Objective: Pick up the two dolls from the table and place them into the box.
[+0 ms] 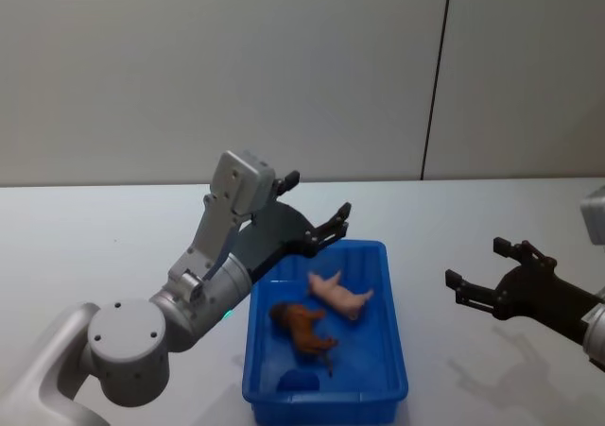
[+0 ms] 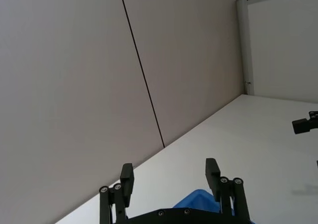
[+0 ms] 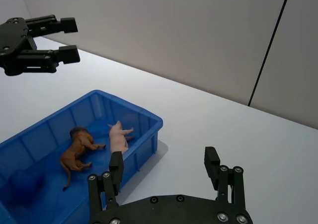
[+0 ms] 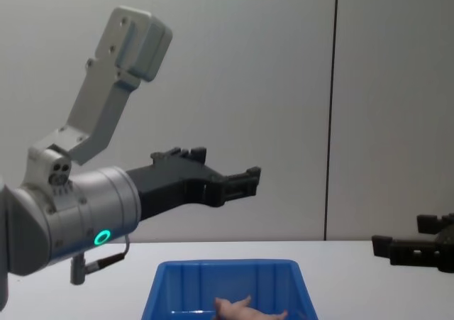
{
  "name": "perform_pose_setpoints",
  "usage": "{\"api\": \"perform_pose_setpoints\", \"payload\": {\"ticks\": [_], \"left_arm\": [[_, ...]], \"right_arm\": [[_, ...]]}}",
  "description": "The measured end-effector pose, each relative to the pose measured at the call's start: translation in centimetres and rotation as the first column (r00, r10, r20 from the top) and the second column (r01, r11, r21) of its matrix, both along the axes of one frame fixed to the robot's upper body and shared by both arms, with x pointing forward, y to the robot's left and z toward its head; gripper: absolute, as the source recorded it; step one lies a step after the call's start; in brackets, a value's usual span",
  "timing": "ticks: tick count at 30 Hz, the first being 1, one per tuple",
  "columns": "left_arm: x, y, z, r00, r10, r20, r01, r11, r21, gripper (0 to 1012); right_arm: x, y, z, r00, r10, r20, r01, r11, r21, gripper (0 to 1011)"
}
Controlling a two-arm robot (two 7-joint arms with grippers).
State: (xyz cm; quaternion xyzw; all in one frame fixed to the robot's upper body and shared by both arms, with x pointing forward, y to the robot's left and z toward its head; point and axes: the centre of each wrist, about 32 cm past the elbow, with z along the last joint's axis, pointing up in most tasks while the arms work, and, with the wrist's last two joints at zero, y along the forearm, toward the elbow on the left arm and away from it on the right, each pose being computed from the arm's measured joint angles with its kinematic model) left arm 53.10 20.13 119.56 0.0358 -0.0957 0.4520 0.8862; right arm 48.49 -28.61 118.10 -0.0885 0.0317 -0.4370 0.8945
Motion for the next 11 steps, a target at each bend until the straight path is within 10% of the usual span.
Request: {"api": "perform_pose_setpoints", "payload": {"ticks": [11], "left_arm": [[-0.16, -0.48, 0.73, 0.9993, -0.015, 0.034, 0.015, 0.9998, -0.012, 1001]], "right_arm": [[0.00, 0.00, 0.00, 1.000, 0.000, 0.000, 0.000, 1.000, 0.000, 1001]]}}
